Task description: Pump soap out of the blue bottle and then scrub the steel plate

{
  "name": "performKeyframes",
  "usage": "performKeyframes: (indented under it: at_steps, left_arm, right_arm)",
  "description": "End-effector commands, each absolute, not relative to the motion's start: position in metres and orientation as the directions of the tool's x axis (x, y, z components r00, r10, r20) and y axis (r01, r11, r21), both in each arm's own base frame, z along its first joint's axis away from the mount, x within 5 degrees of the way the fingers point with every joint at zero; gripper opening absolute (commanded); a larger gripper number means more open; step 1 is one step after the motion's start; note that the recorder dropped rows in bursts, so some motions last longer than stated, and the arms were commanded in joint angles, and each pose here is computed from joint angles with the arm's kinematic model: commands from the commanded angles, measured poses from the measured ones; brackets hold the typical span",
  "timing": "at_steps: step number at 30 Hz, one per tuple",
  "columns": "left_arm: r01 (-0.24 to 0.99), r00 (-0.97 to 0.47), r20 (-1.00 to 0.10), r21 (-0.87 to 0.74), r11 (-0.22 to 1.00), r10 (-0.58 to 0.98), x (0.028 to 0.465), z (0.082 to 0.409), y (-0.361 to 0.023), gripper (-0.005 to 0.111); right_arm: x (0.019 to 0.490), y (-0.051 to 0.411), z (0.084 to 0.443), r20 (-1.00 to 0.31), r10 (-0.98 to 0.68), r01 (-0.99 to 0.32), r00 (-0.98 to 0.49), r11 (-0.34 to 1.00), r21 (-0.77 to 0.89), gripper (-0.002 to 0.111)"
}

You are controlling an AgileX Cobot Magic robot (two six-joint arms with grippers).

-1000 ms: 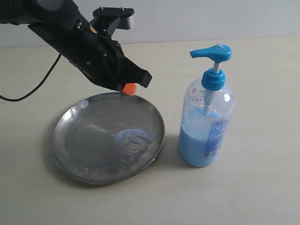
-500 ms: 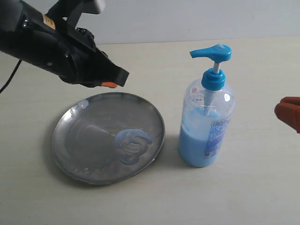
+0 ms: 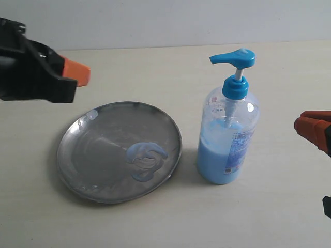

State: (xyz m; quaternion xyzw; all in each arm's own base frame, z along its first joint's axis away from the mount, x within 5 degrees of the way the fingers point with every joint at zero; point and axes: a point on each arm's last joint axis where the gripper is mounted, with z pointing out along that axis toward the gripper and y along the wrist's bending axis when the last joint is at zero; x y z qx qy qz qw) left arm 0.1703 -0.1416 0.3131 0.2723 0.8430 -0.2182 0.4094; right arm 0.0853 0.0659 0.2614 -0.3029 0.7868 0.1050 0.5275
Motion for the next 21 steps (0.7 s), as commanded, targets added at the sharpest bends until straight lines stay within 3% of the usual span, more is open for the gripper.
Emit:
performKeyframes:
  at_steps: [1,10,21]
  left_arm:
    - [0.636,-0.432,-0.88,-0.142,0.758,0.197,0.146,0.321,-0.122,0.0]
    - [0.641,-0.27,-0.957,-0.096,0.762,0.107,0.102,0.318,-0.085,0.0]
    - [0.649,-0.195,-0.979,-0.079,0.756,0.065,0.081,0.322,-0.07,0.0]
  right_arm:
    - [0.086,0.067,0.261,-0.895,-0.372,-0.594,-0.245,0.787,-0.164,0.009]
    - [0.086,0.065,0.26,-0.89,-0.377,-0.581,-0.257,0.796,-0.17,0.009]
    - [0.086,0.065,0.26,-0.89,-0.376,-0.581,-0.259,0.797,-0.167,0.009]
